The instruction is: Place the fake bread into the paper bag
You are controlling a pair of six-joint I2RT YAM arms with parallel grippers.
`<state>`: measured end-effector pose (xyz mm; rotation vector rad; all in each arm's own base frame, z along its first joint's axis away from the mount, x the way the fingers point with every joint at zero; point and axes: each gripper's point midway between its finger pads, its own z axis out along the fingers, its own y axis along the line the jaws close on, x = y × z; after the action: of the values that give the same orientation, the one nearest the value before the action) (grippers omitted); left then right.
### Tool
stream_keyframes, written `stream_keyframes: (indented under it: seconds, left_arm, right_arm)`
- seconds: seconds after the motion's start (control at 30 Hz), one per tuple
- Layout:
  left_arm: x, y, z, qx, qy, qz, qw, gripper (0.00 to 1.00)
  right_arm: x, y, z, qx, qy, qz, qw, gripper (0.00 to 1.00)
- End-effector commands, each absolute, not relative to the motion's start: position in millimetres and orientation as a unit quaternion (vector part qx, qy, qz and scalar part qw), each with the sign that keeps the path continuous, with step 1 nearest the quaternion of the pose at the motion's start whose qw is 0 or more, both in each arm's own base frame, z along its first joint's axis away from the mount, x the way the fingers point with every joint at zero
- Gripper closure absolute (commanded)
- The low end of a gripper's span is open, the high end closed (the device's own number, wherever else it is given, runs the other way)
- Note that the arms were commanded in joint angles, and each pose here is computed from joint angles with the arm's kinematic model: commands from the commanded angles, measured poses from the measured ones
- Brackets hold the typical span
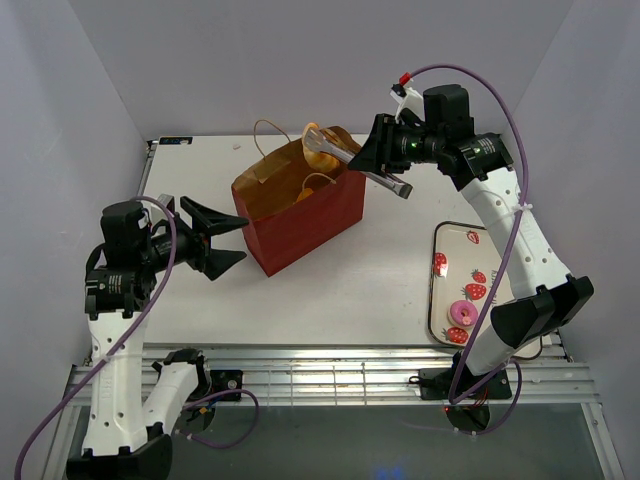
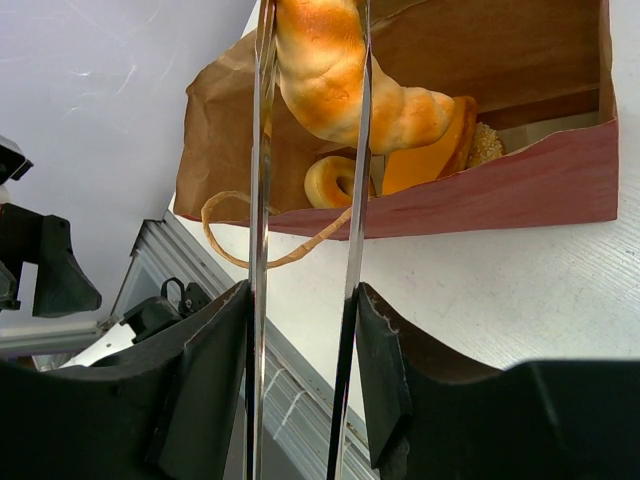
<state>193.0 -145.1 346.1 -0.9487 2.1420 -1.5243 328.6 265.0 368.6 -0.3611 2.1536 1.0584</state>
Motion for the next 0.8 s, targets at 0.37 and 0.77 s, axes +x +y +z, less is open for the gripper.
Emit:
stream_keyframes:
  seconds: [0.37, 0.77]
  left_arm:
    - [187.7, -145.8, 356.9, -0.313, 0.752, -0.548, 0.192, 0.15]
    - [193.9, -146.1, 357.2, -0.309, 0.754, -0.547, 0.19, 0.15]
  right_arm:
    - [321.0, 264.6, 389.1, -0.154, 0.815, 0.412, 0.377, 0.48]
    - [319.3, 260.5, 389.1, -0.153, 0.82, 0.401, 0.379, 0.48]
